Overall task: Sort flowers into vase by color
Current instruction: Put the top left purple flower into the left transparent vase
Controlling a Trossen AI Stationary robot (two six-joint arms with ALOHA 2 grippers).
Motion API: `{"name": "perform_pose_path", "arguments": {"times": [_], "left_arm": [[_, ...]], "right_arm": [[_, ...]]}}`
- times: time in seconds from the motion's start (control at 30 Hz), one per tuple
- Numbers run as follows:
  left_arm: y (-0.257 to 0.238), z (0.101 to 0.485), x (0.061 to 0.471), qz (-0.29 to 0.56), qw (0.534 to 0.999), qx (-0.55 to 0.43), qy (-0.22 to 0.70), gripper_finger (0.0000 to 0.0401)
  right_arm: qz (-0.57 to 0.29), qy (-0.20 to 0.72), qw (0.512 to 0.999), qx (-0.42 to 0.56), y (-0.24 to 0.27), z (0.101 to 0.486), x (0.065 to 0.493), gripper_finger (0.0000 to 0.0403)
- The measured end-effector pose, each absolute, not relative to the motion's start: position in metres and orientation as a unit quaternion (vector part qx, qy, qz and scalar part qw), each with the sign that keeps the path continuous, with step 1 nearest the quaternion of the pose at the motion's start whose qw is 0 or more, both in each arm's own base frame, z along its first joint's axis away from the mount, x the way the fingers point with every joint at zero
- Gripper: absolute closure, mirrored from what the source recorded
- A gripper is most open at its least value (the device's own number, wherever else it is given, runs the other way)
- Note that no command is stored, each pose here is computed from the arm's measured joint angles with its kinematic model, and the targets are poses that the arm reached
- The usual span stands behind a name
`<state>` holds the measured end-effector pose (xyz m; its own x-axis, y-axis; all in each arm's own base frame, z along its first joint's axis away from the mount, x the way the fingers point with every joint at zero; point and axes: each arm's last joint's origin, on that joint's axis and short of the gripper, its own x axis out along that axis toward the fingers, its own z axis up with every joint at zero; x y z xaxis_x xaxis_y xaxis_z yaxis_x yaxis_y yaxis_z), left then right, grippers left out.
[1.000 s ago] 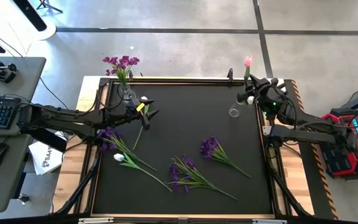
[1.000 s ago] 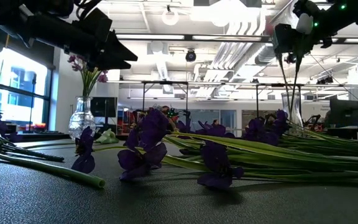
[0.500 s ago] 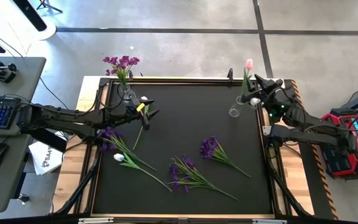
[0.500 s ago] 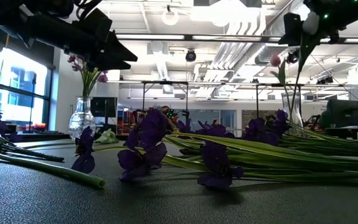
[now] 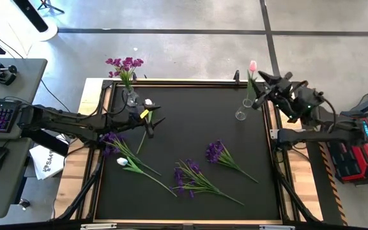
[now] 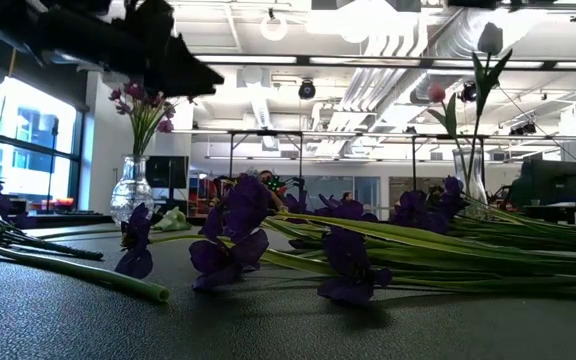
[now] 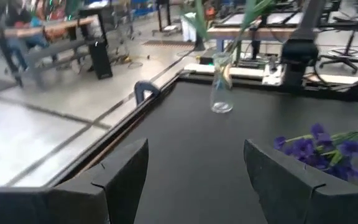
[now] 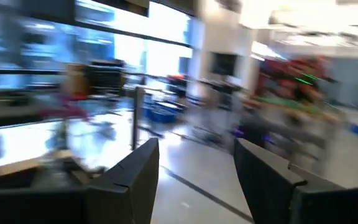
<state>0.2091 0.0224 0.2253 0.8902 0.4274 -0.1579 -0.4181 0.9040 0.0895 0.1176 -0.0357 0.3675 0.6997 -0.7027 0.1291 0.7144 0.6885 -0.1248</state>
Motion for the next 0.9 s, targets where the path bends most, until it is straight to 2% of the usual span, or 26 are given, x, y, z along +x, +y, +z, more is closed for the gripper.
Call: {"name": "perform_pose_path", "arguments": {"times": [0.17, 0.27, 0.53, 0.7, 0.9], "left_arm": [[0.004, 0.242, 0.213, 0.236, 0.965, 0.083, 0.076, 0.0149], [-0.009, 0.251, 0.214, 0.245, 0.959, 0.115, 0.086, 0.0149], [-0.041, 0.278, 0.213, 0.198, 0.959, 0.132, 0.153, 0.0149], [-0.046, 0.298, 0.200, 0.262, 0.934, 0.100, 0.221, 0.0149], [-0.034, 0.340, 0.175, 0.366, 0.902, -0.038, 0.225, 0.0149]], "right_arm": [[-0.189, -0.091, 0.970, -0.124, -0.013, 0.386, 0.143, 0.0223], [-0.129, -0.098, 0.976, -0.147, 0.001, 0.384, 0.164, 0.0229], [-0.092, 0.028, 0.980, -0.173, 0.026, 0.337, 0.228, 0.0244], [-0.085, 0.107, 0.973, -0.189, 0.034, 0.293, 0.270, 0.0249], [-0.092, 0.137, 0.968, -0.187, 0.035, 0.245, 0.313, 0.0249]]}}
